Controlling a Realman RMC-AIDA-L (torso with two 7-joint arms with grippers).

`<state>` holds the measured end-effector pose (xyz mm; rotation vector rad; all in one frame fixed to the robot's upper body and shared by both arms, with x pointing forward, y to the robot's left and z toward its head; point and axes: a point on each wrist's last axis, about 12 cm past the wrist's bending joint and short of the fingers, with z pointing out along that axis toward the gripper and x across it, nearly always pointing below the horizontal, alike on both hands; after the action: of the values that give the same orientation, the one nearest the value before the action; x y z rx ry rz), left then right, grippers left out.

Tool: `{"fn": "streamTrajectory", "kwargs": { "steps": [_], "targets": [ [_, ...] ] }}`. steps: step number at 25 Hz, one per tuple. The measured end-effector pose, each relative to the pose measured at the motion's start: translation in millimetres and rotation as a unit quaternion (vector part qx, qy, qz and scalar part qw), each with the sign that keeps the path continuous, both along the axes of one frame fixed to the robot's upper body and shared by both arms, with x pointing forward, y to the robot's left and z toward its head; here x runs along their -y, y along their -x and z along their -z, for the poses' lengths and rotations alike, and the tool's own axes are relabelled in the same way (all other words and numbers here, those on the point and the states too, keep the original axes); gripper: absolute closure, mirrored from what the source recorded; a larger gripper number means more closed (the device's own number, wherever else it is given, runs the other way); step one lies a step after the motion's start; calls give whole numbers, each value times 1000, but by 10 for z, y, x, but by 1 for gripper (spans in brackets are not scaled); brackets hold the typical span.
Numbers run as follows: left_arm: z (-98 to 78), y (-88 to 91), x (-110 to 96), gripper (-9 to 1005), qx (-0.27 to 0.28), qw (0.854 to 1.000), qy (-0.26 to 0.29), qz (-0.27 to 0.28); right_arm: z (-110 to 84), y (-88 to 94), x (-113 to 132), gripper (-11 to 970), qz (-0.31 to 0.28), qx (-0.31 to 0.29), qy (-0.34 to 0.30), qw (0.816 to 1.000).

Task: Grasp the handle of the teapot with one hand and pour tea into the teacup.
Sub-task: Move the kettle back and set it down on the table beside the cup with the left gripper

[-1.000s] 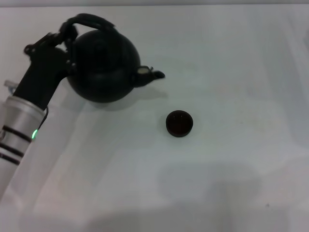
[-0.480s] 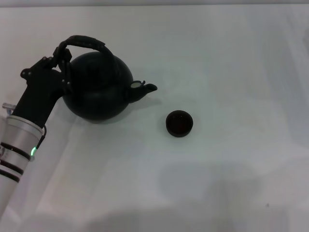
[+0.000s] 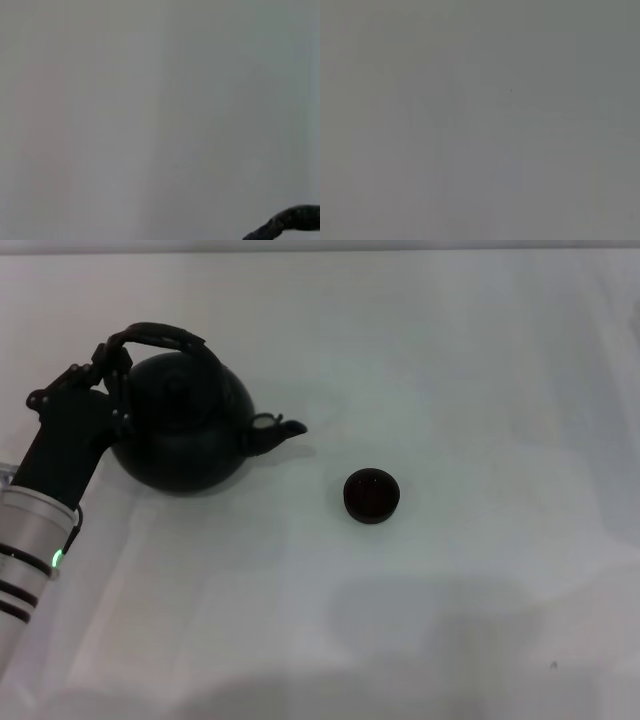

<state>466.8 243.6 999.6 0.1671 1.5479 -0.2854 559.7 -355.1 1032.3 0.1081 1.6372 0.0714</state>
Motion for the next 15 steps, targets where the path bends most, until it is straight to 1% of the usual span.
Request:
{"fn": "streamTrajectory", "kwargs": {
  "steps": [8, 15],
  "targets": [
    [5, 3, -12, 855, -2, 1000, 0, -1, -10, -14, -5, 175, 0, 2, -1, 1000],
    [36, -11, -7, 815, -17, 1000, -3, 0, -18, -12, 9, 175, 3, 5, -12, 1000]
  ]
}}
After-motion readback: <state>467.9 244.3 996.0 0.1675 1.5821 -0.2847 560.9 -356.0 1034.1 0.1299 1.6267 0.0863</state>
